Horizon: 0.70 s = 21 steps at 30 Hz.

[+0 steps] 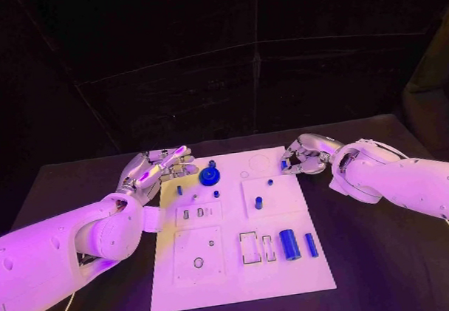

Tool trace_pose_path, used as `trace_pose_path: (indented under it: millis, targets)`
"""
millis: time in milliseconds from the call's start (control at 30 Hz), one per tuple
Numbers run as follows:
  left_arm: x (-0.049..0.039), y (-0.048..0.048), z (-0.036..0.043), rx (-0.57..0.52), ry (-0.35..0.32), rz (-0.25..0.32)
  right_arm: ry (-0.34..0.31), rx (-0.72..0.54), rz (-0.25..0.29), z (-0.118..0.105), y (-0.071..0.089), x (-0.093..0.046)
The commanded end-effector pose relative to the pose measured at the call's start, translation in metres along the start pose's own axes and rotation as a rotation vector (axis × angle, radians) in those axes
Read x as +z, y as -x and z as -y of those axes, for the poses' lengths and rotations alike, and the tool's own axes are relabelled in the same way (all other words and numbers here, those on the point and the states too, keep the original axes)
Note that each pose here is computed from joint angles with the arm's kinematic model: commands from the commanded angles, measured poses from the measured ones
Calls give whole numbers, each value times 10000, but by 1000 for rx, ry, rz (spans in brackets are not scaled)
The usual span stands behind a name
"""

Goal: Assemble the parts on the task board

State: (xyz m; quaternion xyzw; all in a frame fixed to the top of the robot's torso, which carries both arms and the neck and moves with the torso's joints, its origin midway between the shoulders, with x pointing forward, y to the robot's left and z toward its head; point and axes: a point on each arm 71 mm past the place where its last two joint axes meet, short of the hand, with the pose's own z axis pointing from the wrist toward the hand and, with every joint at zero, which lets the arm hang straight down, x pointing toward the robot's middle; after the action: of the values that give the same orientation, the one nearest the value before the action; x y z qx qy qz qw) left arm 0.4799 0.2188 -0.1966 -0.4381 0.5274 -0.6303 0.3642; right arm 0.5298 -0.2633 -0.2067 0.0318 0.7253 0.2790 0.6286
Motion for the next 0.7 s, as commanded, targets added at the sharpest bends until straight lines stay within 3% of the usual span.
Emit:
trace_pose_path:
  millis: [33,467,700]
  targets:
    - [3,-6,10,-6,-5,-8,3,-2,-10,-12,-6,4]
    - [-6,2,13,-6,-2,-7,13,55,95,-104,49,-26]
    - [-28,38,25,-4,1,-1,2,113,88,-289,53,-92]
